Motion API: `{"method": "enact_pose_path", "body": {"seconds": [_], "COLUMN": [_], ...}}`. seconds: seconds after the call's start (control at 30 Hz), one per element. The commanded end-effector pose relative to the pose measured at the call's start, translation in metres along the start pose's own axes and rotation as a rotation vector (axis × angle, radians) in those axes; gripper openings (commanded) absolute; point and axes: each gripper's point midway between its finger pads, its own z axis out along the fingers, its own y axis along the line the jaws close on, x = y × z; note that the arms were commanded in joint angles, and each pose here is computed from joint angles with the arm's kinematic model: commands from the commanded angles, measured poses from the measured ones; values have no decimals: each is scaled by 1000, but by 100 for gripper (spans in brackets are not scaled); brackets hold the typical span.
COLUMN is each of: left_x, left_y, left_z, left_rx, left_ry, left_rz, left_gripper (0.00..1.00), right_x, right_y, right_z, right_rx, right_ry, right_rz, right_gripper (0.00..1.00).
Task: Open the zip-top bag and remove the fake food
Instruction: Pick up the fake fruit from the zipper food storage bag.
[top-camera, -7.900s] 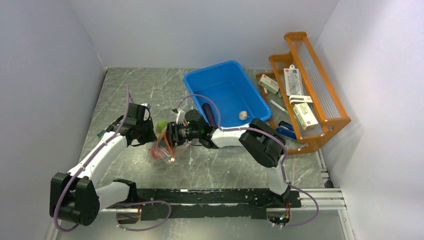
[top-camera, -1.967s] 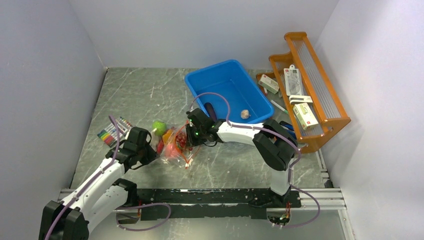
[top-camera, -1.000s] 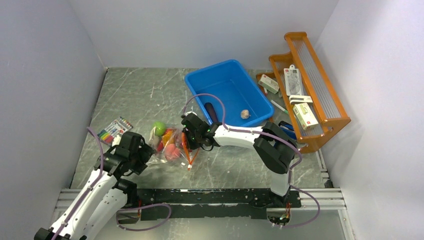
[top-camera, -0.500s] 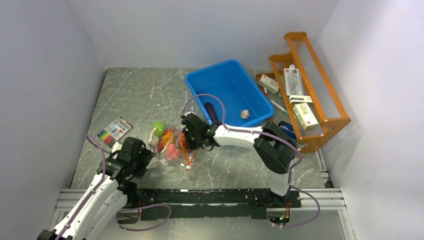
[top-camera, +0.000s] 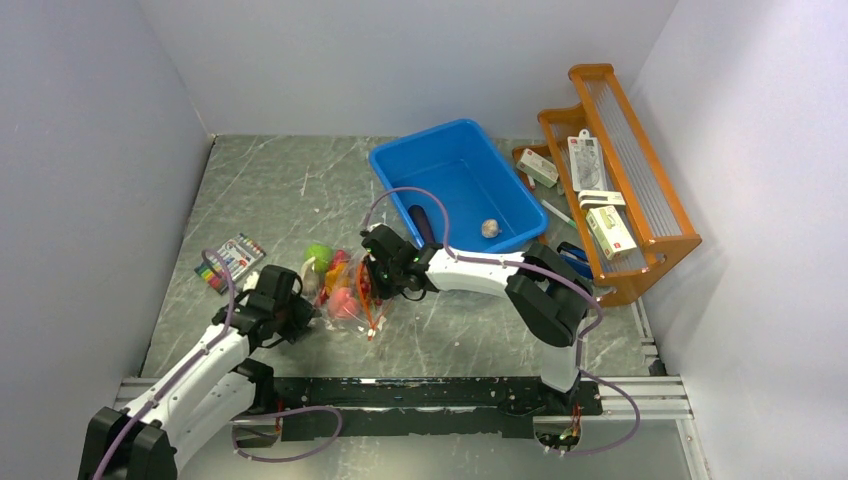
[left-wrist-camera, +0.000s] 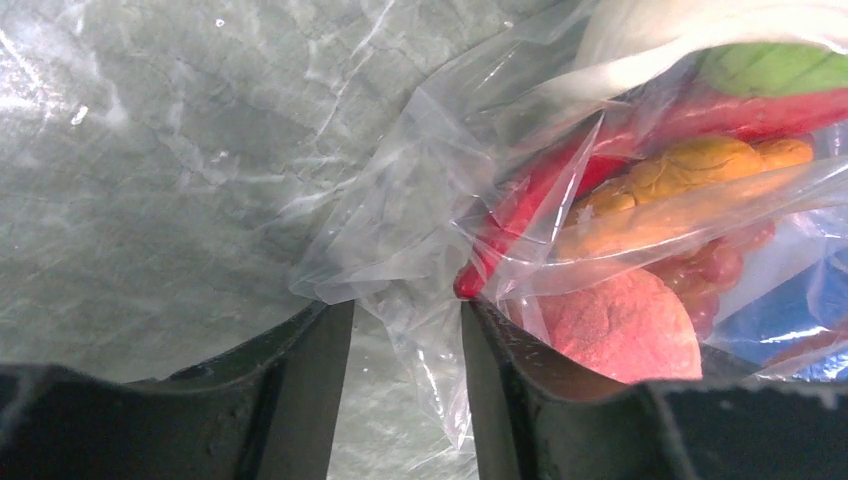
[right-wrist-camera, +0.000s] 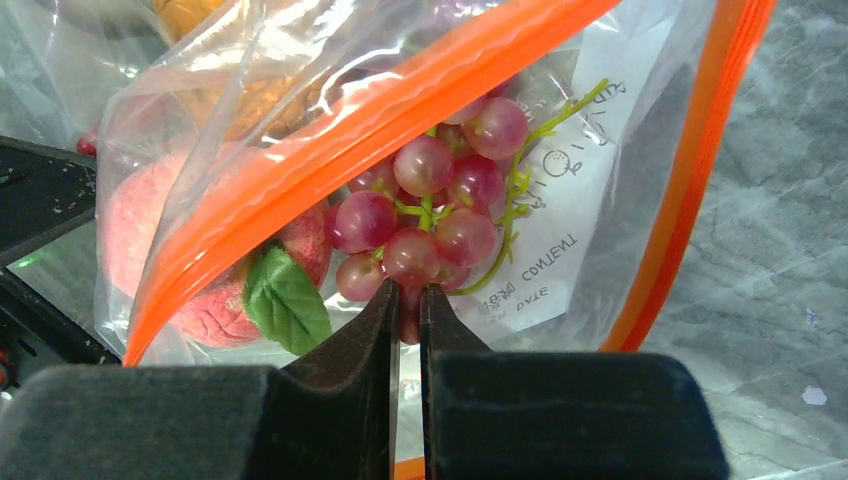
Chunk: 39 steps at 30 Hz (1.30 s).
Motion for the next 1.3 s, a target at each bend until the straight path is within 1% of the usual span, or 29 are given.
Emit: {"method": "enact_pose_path", "body": {"seconds": [0.0, 0.07, 0.13, 0.27, 0.33, 0.5, 0.73, 0.87, 0.93, 1.0, 1.1, 1.17, 1.2, 1.27], "left_x": [1, 0, -2, -7, -9, -13, -12, -10, -9, -9, -8, -8, -7, -6], "left_y": [-1, 2, 7, 9, 6, -3, -6, -7, -8, -10, -10, -10, -11, -10], "left_z": [2, 1, -1, -6, -9, -16, -17, -17, -17, -17, -18, -18, -18, -17], "left_rx": [25, 23, 7, 11, 20, 47, 46, 58, 64, 69, 72, 73, 75, 73], "left_ry": [-2, -14, -31, -60, -66, -73, -61, -51, -48, -44, -40, -37, -35, -30], "left_rz": [36, 27, 6, -14, -21, -2, 47, 48, 49, 55, 63, 67, 68, 64], "left_gripper": [52, 46, 37, 23, 19, 13, 8, 8, 8, 8, 7, 7, 7, 7], "right_x": [-5, -8, -11, -19, -18, -12, 6, -1, -5, -9, -13, -15, -14, -8], "right_y": [3, 5, 9, 20, 23, 41, 22, 26, 27, 25, 21, 18, 18, 15], "right_z": [-2, -3, -6, -17, -26, -45, -35, -24, -19, -14, -7, -4, -2, 6], "right_rx": [-9, -15, -37, -82, -107, -239, -152, -145, -141, -120, -96, -76, -73, -72], "right_ry": [-1, -9, -17, -33, -37, -18, 53, 63, 61, 54, 49, 45, 47, 64], "right_rz": [-17, -20, -26, -36, -39, -52, -54, -36, -32, -29, -40, -54, -60, -73], "right_gripper": [0, 0, 0, 0, 0, 0, 1, 10, 18, 29, 36, 48, 52, 54]}}
